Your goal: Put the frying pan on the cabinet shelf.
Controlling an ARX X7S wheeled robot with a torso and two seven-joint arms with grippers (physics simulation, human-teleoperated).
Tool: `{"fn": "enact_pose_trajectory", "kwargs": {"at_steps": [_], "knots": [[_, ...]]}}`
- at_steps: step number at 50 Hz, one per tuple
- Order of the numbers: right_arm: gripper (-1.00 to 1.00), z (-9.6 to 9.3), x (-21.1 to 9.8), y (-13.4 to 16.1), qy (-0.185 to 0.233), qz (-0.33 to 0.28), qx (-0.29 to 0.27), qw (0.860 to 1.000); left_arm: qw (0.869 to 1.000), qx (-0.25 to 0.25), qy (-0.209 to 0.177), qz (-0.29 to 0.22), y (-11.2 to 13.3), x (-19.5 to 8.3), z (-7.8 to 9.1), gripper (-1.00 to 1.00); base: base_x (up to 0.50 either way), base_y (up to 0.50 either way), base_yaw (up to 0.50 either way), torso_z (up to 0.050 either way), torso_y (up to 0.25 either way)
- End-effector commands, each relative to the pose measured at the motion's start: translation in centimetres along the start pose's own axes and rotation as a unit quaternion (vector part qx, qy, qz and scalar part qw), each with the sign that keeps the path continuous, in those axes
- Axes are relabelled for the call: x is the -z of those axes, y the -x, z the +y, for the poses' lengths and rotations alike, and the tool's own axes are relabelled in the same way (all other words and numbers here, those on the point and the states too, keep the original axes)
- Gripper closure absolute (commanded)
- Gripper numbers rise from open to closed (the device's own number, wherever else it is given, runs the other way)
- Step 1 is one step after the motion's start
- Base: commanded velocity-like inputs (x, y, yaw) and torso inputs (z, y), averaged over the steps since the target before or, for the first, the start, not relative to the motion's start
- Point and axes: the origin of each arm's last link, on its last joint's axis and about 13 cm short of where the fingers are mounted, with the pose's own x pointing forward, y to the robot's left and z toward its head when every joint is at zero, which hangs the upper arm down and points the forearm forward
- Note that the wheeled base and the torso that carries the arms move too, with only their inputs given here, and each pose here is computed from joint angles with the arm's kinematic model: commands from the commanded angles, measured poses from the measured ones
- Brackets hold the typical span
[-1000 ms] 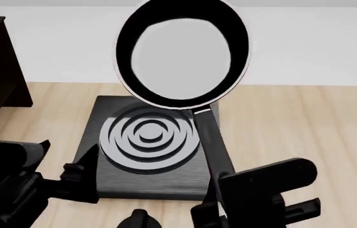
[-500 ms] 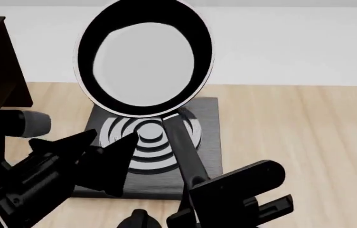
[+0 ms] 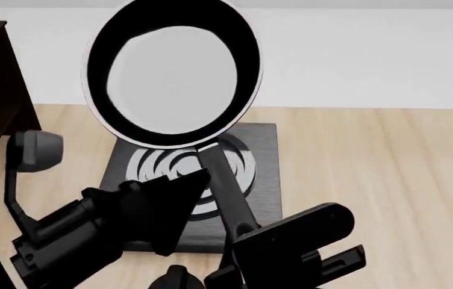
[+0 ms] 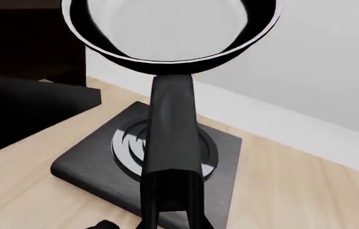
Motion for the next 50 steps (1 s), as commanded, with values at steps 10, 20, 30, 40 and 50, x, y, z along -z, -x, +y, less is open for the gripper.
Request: {"fn": "enact_pose_trajectory", "kwargs": {"at_steps": [10, 20, 30, 40, 50], "knots": [[1.0, -0.5, -1.0, 0.0, 0.015, -0.035, 0.023, 0.999, 0.997, 0.015, 0.077, 0.01, -1.5, 0.8, 1.3, -1.0, 0.0, 0.0, 0.0, 0.0, 0.001], [1.0, -0.6, -0.9, 0.0, 0.016, -0.036, 0.024, 0.999, 0.994, 0.004, 0.104, 0.015, -2.2, 1.4, 2.3, -1.0, 0.0, 0.0, 0.0, 0.001, 0.002], [1.0, -0.6, -0.8, 0.0, 0.017, -0.034, 0.021, 0.999, 0.992, 0.01, 0.122, 0.02, -2.8, 1.8, 2.3, -1.0, 0.0, 0.0, 0.0, 0.001, 0.002], [1.0, -0.4, -0.7, -0.1, 0.023, -0.032, 0.012, 0.999, 0.991, 0.021, 0.129, 0.022, -3.2, 2.1, 2.1, -1.0, 0.0, 0.0, 0.0, 0.0, 0.002], [1.0, -0.1, -0.5, -0.1, 0.025, -0.029, 0.004, 0.999, 0.99, 0.03, 0.139, 0.024, -3.7, 2.4, 2.0, -1.0, 0.0, 0.0, 0.0, 0.001, 0.001]]}}
